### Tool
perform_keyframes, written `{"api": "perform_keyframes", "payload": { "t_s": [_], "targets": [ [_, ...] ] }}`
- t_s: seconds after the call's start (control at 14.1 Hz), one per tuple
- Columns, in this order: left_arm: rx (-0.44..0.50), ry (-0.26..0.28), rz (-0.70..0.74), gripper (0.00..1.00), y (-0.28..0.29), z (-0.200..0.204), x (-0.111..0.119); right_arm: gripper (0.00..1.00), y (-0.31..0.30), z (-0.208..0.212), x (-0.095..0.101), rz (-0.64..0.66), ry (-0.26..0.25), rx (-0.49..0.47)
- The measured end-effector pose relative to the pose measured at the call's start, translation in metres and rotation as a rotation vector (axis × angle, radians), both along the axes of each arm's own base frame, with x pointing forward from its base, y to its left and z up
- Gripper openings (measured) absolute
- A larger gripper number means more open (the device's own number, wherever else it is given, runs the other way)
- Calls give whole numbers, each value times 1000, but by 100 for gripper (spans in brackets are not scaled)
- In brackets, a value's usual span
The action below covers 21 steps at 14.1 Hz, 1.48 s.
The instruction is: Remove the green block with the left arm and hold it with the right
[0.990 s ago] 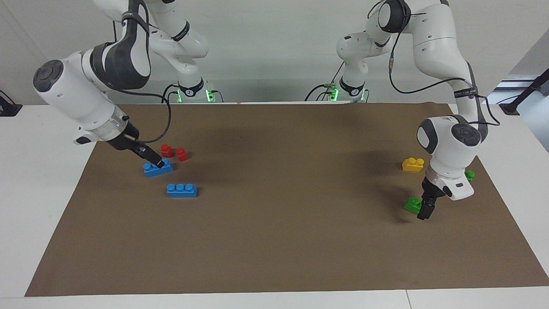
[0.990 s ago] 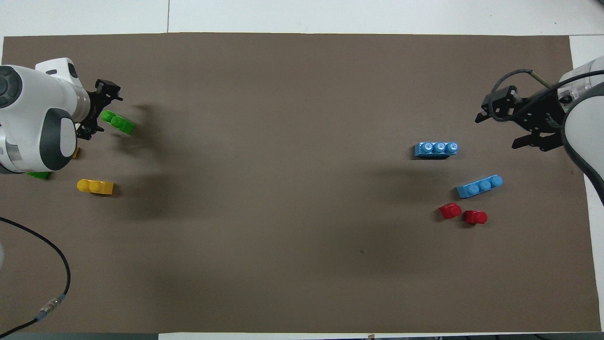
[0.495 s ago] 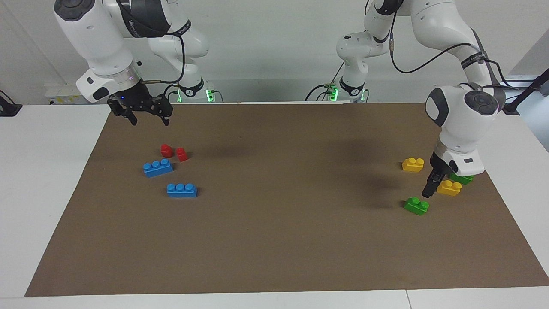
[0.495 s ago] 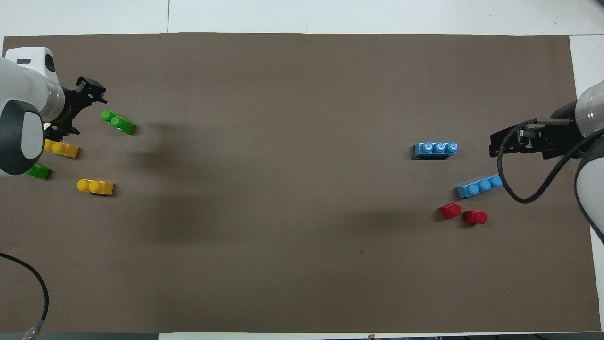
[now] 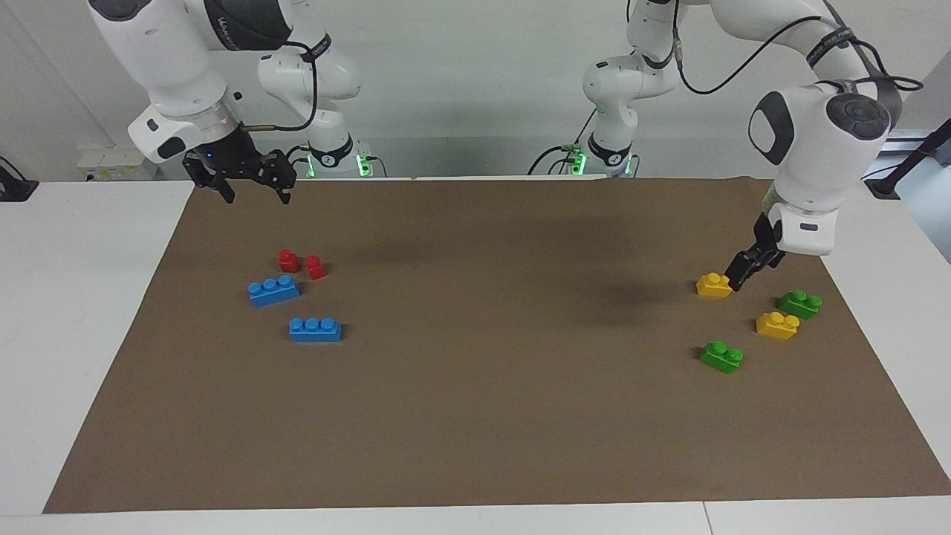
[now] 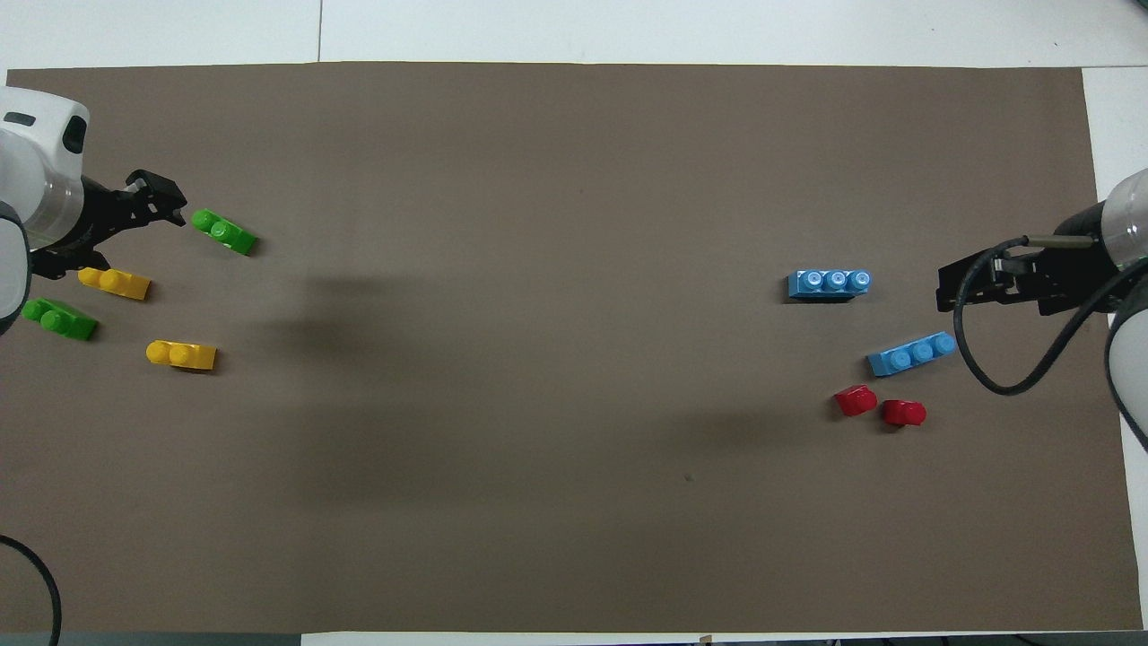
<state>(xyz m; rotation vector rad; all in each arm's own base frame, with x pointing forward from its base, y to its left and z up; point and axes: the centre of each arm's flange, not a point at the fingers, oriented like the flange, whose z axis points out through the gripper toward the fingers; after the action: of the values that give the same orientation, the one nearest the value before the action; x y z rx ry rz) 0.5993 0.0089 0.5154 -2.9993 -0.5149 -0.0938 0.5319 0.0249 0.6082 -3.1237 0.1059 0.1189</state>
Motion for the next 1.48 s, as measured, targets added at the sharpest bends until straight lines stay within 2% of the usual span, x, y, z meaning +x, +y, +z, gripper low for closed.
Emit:
{"api": "perform_keyframes", "payload": {
  "t_s": [0.14,0.42,0.78,0.92,1.13,1.48],
  "targets": [
    [0,29,-77,100,0,21,-15,100,-1,2,3,-2,-25,1],
    [-29,89,-167,100,-1,56,-48,100,-6,-8,7,-11,-17,2],
    [-53,130,-225,100,2,70,-65,100,-7,-9,7,-13,-15,1],
    [-57,117,-237,100,2,82,-65,100,-8,-9,7,-13,-15,0],
    [-80,69,-265,100,-6,114,-65,100,-10,-9,7,-5,-15,-21],
    [-92,57,-307,100,-14,115,-64,100,-11,-9,7,11,-16,-28]
  ]
}}
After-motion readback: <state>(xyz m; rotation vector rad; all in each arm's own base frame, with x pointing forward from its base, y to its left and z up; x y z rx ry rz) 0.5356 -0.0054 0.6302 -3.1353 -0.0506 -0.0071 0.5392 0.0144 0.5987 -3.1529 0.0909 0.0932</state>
